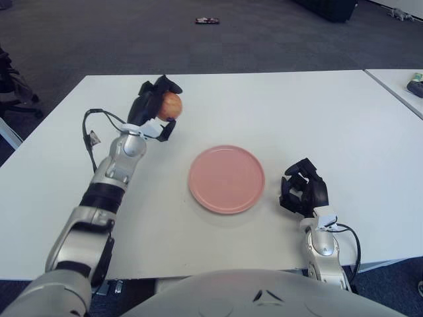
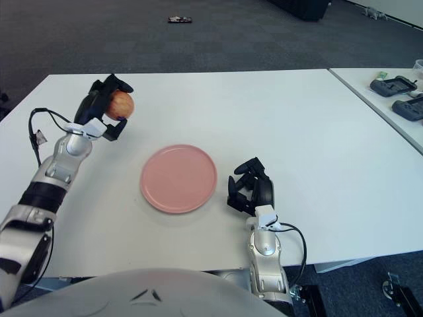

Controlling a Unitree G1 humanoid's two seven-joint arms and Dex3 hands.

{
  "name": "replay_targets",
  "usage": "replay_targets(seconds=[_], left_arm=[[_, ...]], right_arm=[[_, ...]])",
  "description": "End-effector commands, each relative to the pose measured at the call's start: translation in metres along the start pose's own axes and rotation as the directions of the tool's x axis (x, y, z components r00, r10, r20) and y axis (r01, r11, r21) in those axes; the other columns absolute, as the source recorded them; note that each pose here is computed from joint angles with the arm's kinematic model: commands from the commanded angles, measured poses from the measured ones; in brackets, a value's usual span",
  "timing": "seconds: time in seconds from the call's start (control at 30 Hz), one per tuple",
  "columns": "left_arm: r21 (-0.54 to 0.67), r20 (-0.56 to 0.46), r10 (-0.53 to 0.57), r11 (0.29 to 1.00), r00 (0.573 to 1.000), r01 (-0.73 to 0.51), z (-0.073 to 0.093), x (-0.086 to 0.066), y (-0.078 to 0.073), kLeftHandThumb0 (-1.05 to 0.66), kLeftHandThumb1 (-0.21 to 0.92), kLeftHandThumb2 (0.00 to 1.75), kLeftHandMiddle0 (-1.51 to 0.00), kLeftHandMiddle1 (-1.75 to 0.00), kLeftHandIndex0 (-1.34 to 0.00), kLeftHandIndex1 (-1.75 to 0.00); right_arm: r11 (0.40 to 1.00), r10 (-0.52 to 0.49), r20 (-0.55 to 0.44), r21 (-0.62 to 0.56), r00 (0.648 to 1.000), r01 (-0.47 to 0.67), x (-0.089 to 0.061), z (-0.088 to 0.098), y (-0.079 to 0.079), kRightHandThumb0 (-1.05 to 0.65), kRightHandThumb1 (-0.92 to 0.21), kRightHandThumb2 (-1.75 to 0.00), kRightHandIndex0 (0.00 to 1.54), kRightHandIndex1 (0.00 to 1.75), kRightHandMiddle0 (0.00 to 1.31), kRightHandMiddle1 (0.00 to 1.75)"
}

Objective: Put the apple into the plate.

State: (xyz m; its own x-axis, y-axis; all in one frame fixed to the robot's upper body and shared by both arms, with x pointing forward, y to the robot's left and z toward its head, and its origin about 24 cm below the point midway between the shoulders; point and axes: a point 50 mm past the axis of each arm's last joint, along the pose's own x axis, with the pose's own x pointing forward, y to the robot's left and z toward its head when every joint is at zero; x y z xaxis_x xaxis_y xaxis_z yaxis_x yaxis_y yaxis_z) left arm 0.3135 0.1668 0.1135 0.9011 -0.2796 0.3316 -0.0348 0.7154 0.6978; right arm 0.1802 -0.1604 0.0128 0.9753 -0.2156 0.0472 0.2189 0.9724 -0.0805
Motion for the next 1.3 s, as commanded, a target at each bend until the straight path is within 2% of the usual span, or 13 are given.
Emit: replay_targets(seconds=[0.0,0.13,0.37,0.5,0.63,0.93,1.07,1.2,1.27], left_arm=[[0.003,0.055,-0.03,1.0,0.998,0.03,0.014,0.001,-0.005,0.0,-0.03,1.67,-0.91,-1.63,-0.64,-1.75],[0.016,0.143,-0.09,0.996,0.986,0.089,0.032,0.0,-0.02,0.0,-0.05,1.69,-0.92,-1.62,-0.66,-1.75],[0.034,0.271,-0.186,0.982,0.944,0.184,0.051,-0.004,-0.028,0.0,-0.05,1.7,-0.93,-1.63,-0.66,-1.75],[0.051,0.342,-0.269,0.962,0.9,0.269,0.069,-0.01,-0.039,0.0,-0.05,1.7,-0.93,-1.63,-0.66,-1.75],[0.044,0.393,-0.346,0.933,0.852,0.358,0.084,-0.019,-0.059,0.0,-0.05,1.7,-0.93,-1.63,-0.66,-1.75],[0.056,0.433,-0.477,0.861,0.765,0.506,0.086,-0.031,-0.073,0.0,-0.04,1.68,-0.93,-1.61,-0.65,-1.75],[0.129,0.447,-0.556,0.816,0.701,0.564,0.088,-0.034,-0.081,0.0,-0.03,1.66,-0.92,-1.6,-0.64,-1.75],[0.221,0.478,-0.637,0.754,0.605,0.619,0.092,-0.038,-0.092,0.0,-0.02,1.65,-0.92,-1.58,-0.64,-1.75],[0.244,0.476,-0.661,0.733,0.58,0.635,0.091,-0.041,-0.1,0.0,-0.04,1.66,-0.93,-1.58,-0.65,-1.75]], right_arm=[[1.0,-0.002,0.009,0.002,1.0,0.002,0.002,0.001,0.0,-0.42,-0.51,-1.08,0.8,1.67,0.46,1.75],[1.0,-0.003,0.01,0.0,1.0,0.003,0.002,0.001,0.0,-0.42,-0.51,-1.09,0.8,1.67,0.46,1.75],[1.0,-0.006,0.009,-0.002,1.0,0.006,0.001,0.002,0.001,-0.42,-0.51,-1.08,0.79,1.67,0.46,1.75],[1.0,-0.006,0.01,0.005,1.0,0.006,0.001,0.002,0.001,-0.42,-0.51,-1.08,0.79,1.68,0.46,1.75],[1.0,-0.002,0.012,0.008,1.0,0.002,0.0,0.001,0.001,-0.42,-0.52,-1.07,0.78,1.7,0.45,1.75],[1.0,0.0,0.018,0.012,1.0,0.0,-0.001,0.001,0.001,-0.42,-0.53,-1.06,0.76,1.71,0.44,1.75],[1.0,0.001,0.02,0.016,1.0,-0.002,-0.002,0.001,0.0,-0.41,-0.53,-1.05,0.76,1.71,0.44,1.75],[1.0,0.0,0.017,0.018,1.0,0.0,-0.003,0.001,0.0,-0.41,-0.53,-1.05,0.76,1.7,0.44,1.75],[1.0,-0.002,0.015,0.017,1.0,0.002,-0.003,0.001,0.0,-0.41,-0.53,-1.05,0.75,1.69,0.44,1.75]])
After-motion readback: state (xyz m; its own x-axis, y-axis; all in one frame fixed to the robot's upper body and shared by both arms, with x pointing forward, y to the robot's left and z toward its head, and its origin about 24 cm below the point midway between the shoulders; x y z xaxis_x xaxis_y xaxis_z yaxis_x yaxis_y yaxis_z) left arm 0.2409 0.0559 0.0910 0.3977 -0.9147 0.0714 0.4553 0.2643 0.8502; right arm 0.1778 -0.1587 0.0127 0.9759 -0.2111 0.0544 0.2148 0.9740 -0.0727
